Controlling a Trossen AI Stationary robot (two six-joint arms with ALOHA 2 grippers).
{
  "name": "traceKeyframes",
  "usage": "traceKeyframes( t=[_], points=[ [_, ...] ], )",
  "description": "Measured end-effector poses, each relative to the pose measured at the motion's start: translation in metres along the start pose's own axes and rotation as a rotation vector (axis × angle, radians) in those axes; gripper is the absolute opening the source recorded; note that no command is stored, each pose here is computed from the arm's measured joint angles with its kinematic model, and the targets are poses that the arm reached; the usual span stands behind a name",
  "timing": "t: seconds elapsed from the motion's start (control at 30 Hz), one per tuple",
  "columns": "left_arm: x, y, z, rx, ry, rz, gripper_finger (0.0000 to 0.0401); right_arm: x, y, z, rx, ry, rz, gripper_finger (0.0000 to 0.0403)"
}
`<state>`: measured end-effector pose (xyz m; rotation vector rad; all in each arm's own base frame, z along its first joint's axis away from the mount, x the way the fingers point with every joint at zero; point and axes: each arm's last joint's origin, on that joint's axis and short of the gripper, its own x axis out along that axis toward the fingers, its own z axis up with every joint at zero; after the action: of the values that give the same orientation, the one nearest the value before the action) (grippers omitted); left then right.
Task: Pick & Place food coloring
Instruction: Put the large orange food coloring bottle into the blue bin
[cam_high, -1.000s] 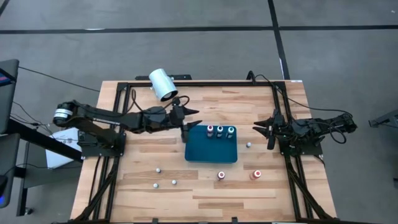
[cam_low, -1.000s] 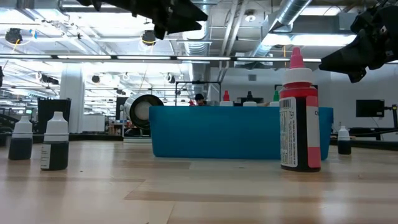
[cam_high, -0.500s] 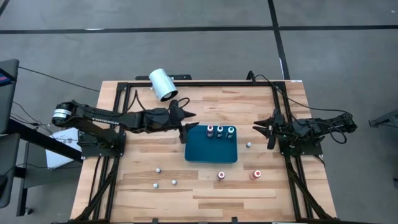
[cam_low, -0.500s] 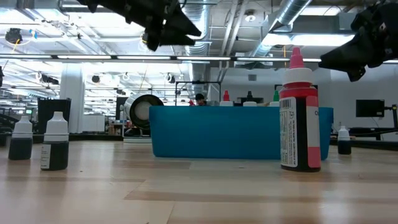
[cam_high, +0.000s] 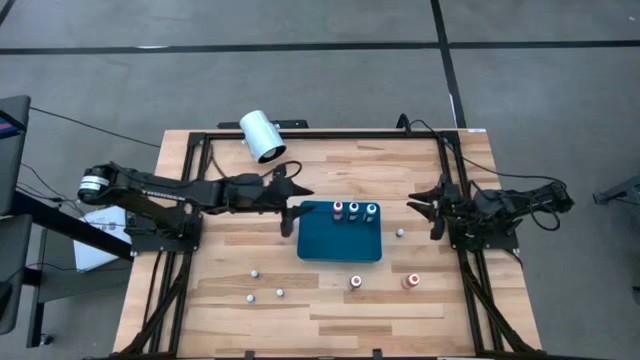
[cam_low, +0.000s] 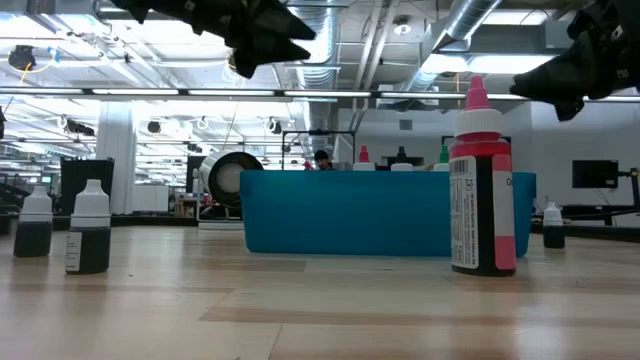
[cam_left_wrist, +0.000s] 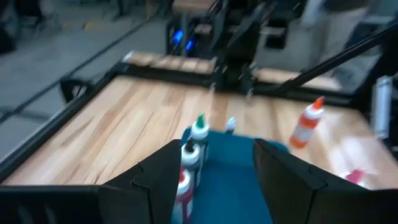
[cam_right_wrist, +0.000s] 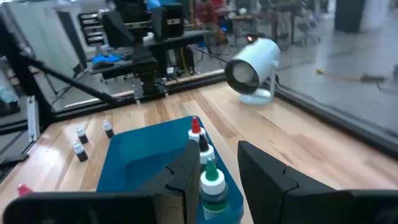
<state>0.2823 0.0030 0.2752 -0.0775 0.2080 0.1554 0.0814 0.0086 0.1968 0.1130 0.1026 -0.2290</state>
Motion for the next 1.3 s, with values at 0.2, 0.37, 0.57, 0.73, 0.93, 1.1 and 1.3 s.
traceKeyframes(
  t=[0.2, 0.37, 0.57, 0.73, 0.93, 1.1, 1.3],
  points=[
    [-0.031, 0.006, -0.02, -0.04, -0.067, -0.022, 0.0193, -0.002, 0.004, 0.007, -0.032, -0.065, 0.05, 0.0098],
    [-0.06, 0.01, -0.033, -0.063, -0.103, -0.036, 0.0193, -0.002, 0.008, 0.008, -0.033, -0.071, 0.085, 0.0098],
    [-0.09, 0.016, -0.046, -0.079, -0.133, -0.037, 0.0193, -0.001, 0.014, 0.023, -0.058, -0.042, 0.088, 0.0087],
    [-0.11, 0.021, -0.057, -0.111, -0.109, -0.029, 0.0193, 0.004, 0.025, 0.045, -0.13, -0.004, 0.109, 0.0065],
    [-0.13, 0.025, -0.056, -0.111, -0.136, 0.004, 0.0193, 0.014, 0.042, 0.069, -0.165, 0.043, 0.138, 0.0056],
    [-0.142, 0.028, -0.058, -0.111, -0.124, 0.024, 0.0193, 0.017, 0.059, 0.088, -0.177, 0.121, 0.194, 0.0056],
    [-0.151, 0.029, -0.062, -0.105, -0.104, 0.026, 0.0193, 0.016, 0.082, 0.104, -0.198, 0.261, 0.262, 0.0056]
  ],
)
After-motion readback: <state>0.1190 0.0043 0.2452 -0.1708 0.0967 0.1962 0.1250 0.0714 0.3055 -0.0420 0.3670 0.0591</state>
